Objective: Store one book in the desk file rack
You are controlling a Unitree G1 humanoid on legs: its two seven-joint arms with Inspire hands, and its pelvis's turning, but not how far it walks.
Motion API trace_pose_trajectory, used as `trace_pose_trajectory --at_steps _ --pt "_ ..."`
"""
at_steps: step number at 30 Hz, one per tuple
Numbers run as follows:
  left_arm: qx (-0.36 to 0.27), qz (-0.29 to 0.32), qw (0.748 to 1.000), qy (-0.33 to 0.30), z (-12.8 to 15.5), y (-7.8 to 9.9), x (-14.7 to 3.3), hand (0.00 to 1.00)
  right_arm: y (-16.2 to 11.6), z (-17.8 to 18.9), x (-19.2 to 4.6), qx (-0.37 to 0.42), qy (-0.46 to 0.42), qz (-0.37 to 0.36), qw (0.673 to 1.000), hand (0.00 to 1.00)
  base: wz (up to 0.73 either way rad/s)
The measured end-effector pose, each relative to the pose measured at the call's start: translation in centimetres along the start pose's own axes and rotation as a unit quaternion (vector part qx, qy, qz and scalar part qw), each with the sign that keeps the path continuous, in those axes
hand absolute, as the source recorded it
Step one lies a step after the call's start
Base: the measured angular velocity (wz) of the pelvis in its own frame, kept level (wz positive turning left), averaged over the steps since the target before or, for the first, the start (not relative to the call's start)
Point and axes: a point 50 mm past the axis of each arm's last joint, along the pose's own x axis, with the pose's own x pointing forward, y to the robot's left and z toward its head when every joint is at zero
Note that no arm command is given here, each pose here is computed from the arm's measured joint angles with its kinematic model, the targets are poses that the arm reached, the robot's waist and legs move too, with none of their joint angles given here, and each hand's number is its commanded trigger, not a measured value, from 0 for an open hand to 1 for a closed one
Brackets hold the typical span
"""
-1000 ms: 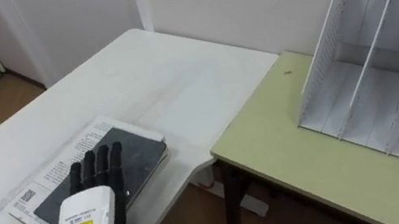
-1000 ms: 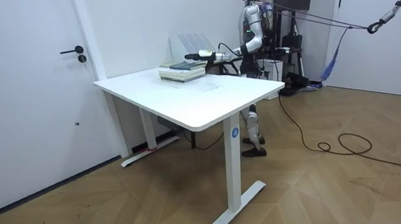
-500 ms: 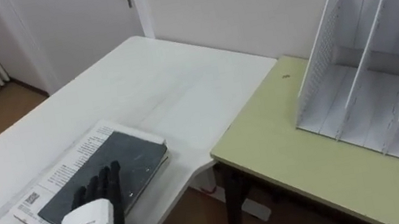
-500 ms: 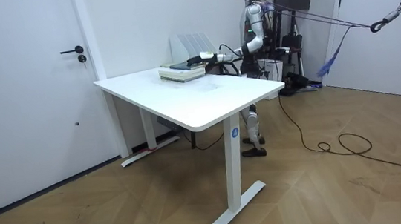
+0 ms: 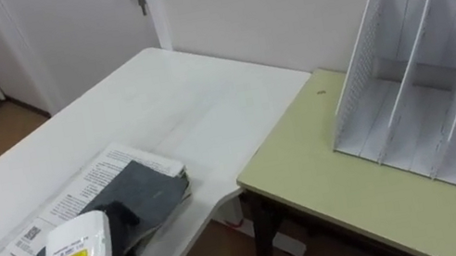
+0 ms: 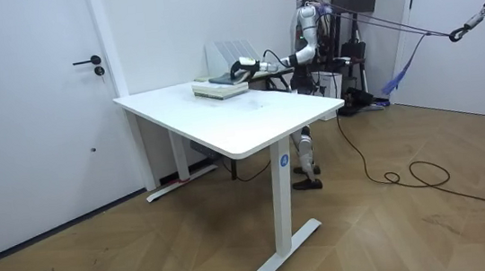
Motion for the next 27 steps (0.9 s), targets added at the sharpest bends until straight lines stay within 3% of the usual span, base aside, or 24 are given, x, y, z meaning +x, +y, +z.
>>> trace_pose_trajectory --at_steps 19,27 --pt "0.0 0.013 1.0 -0.005 0.3 0.4 0.3 1.0 -0.5 1.8 -0.3 -0.002 -0.041 -0.012 0.999 0.0 0.0" --pt "-0.122 0.019 0.992 -0.008 1.2 2.1 1.1 1.0 -1.1 5.0 -0.9 -0.026 -0.122 -0.025 0.992 0.0 0.05"
